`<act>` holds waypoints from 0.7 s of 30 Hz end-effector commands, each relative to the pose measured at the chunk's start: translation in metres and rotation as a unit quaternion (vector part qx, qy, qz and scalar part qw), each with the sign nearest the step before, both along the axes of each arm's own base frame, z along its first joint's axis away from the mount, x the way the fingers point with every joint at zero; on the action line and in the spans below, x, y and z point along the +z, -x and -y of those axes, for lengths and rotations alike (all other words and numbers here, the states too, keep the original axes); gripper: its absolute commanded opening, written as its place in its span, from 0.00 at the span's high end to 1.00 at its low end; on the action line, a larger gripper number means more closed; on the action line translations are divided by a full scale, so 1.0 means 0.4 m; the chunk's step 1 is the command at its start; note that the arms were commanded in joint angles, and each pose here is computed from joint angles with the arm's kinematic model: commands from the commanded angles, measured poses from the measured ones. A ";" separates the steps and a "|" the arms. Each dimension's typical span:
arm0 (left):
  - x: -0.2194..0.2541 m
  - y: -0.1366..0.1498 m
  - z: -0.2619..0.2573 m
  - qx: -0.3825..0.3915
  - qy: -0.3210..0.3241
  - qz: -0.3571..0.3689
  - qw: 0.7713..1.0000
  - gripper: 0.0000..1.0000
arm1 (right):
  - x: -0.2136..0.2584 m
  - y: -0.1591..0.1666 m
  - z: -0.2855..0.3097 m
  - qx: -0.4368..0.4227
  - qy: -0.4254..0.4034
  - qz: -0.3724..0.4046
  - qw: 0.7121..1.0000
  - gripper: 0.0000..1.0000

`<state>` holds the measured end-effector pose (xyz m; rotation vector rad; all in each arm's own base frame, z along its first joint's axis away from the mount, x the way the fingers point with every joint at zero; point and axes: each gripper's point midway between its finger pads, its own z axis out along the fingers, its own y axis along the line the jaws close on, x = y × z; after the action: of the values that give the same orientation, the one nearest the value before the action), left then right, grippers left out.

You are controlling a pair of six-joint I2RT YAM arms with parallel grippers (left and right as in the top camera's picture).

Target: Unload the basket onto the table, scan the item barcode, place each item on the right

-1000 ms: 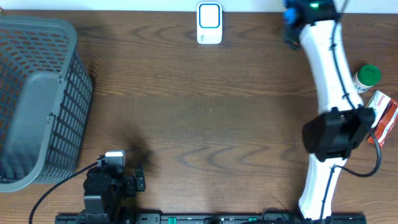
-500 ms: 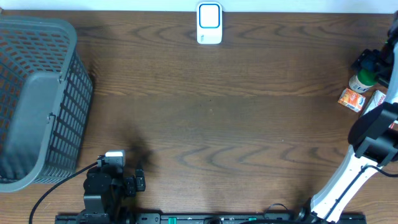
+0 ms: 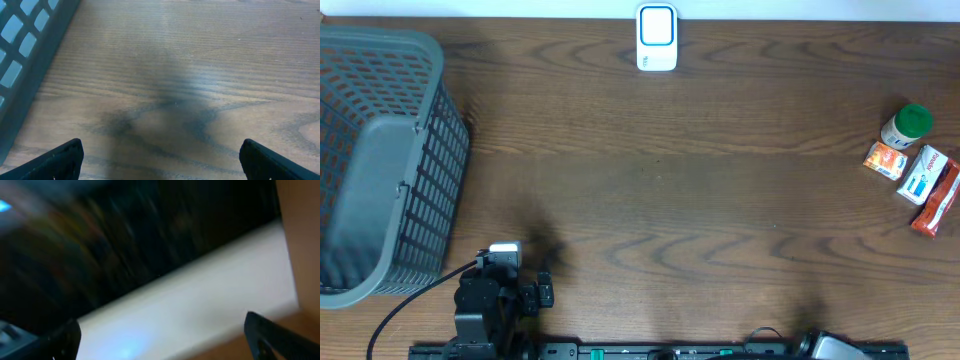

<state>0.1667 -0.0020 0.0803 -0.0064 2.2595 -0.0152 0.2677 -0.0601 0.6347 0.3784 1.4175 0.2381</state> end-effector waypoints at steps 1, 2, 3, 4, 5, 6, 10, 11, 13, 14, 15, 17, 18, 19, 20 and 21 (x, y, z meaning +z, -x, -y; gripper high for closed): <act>-0.005 0.005 -0.012 0.014 -0.006 -0.006 1.000 0.01 | 0.020 0.065 -0.032 0.002 0.035 0.015 0.999 0.01; -0.005 0.005 -0.018 0.018 -0.011 -0.006 1.000 0.01 | 0.025 0.088 -0.042 0.002 0.036 0.020 0.999 0.01; -0.005 0.005 -0.019 0.019 -0.012 -0.006 1.000 0.01 | 0.030 0.115 -0.053 0.002 0.039 0.025 0.999 0.01; -0.005 0.006 -0.019 0.019 -0.012 -0.006 1.000 0.01 | 0.032 0.132 -0.060 0.002 0.040 0.028 0.999 0.01; -0.005 0.006 -0.019 0.019 -0.011 -0.006 1.000 0.01 | 0.032 0.145 -0.065 0.002 0.040 0.029 0.999 0.01; -0.005 0.006 -0.019 0.019 -0.011 -0.006 1.000 0.01 | 0.030 0.164 -0.076 0.005 0.040 0.029 0.999 0.01; -0.005 0.006 -0.019 0.019 -0.012 -0.006 1.000 0.01 | 0.047 0.206 -0.136 0.050 0.046 0.053 0.996 0.01; -0.005 0.006 -0.019 0.019 -0.011 -0.006 1.000 0.01 | 0.058 0.211 -0.154 0.065 0.056 0.065 0.994 0.01; -0.005 0.006 -0.019 0.019 -0.011 -0.006 1.000 0.01 | 0.054 0.201 -0.183 0.096 0.074 0.067 0.990 0.01; -0.005 0.006 -0.019 0.019 -0.012 -0.006 1.000 0.01 | 0.038 0.190 -0.197 0.111 0.084 0.059 0.989 0.01; -0.005 0.006 -0.019 0.019 -0.011 -0.006 1.000 0.01 | 0.017 0.182 -0.213 0.127 0.094 0.050 0.986 0.01; -0.005 0.006 -0.019 0.019 -0.012 -0.006 1.000 0.01 | -0.042 0.158 -0.234 0.149 0.092 0.027 0.984 0.01; -0.005 0.006 -0.019 0.019 -0.012 -0.006 1.000 0.01 | -0.068 0.148 -0.241 0.154 0.090 0.022 0.984 0.01; -0.005 0.006 -0.019 0.019 -0.012 -0.006 1.000 0.01 | -0.090 0.143 -0.243 0.153 0.097 0.019 0.983 0.01; -0.005 0.006 -0.019 0.019 -0.012 -0.006 1.000 0.01 | -0.114 0.138 -0.243 0.150 0.106 0.014 0.983 0.01; -0.005 0.006 -0.019 0.019 -0.012 -0.006 1.000 0.01 | -0.138 0.134 -0.243 0.147 0.114 0.011 0.982 0.01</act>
<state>0.1667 0.0025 0.0804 -0.0204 2.2591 0.0146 0.2061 0.0397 0.6068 -0.0024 1.4220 0.3928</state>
